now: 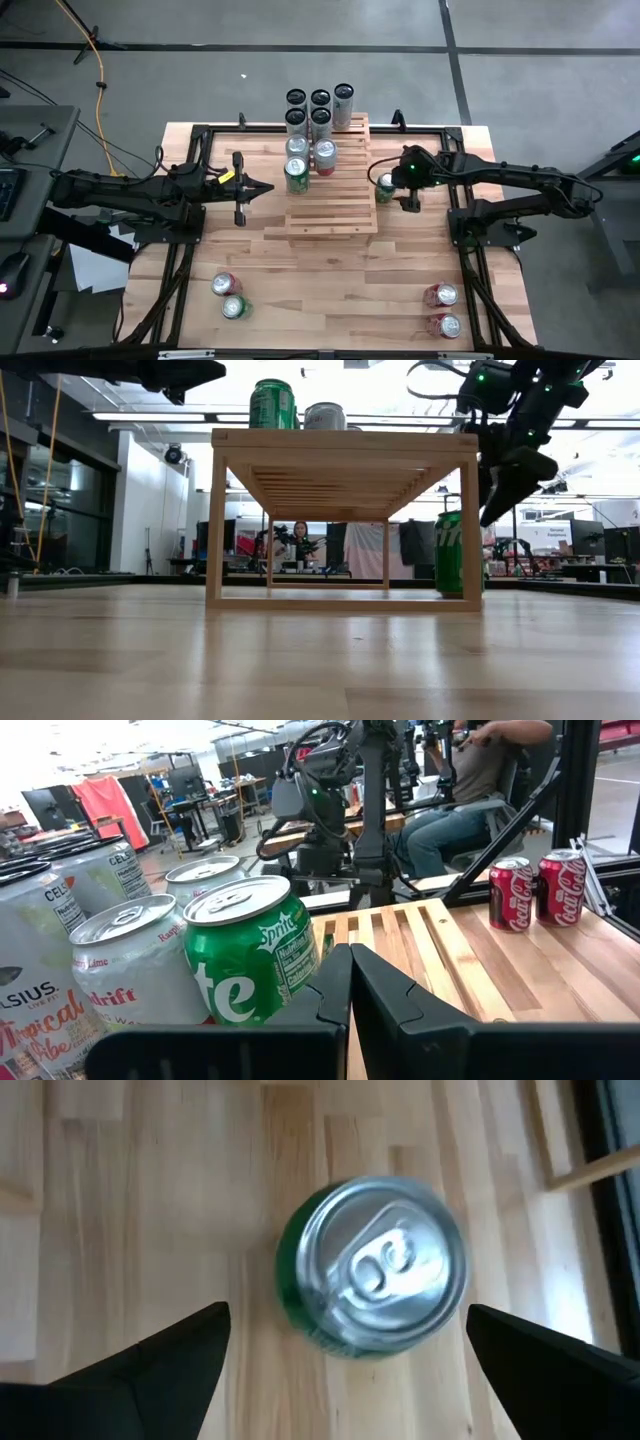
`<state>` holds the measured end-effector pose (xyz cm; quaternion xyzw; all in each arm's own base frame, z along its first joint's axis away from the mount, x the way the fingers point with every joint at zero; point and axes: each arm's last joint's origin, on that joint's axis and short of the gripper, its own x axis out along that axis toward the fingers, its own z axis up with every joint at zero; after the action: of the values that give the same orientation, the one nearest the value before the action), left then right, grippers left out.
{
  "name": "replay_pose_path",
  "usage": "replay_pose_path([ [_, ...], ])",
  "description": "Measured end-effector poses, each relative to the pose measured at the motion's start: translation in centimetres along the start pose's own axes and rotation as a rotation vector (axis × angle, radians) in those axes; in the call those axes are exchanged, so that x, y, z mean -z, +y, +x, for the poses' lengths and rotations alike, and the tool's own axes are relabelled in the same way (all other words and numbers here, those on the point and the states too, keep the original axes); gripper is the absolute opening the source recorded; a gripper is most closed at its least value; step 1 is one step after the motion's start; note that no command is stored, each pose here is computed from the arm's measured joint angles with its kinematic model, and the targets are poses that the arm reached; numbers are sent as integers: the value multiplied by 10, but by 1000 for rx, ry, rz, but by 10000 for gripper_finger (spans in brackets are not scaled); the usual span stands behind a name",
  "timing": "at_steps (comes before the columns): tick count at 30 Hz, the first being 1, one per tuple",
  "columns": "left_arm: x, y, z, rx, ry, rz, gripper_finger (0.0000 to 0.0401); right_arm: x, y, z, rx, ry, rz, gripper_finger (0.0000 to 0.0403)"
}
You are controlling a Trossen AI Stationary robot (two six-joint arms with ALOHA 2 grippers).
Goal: Place canned beverage on shelf
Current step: Put the top green soda can aligned with the other green soda can on the shelf
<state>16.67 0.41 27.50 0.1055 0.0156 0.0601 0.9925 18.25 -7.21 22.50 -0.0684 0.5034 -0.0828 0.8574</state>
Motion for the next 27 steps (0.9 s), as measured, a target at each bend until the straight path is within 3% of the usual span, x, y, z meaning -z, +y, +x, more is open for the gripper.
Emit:
replay_pose_path([
  [15,0,0,0,0,0,0,0,-1,-18,13,-9,-25,3,392],
  [21,0,0,0,1,1,1,0,-3,-16,15,-100,-69,-20,392],
  [27,0,0,0,1,3,0,0,-4,-16,15,-112,-76,75,392],
])
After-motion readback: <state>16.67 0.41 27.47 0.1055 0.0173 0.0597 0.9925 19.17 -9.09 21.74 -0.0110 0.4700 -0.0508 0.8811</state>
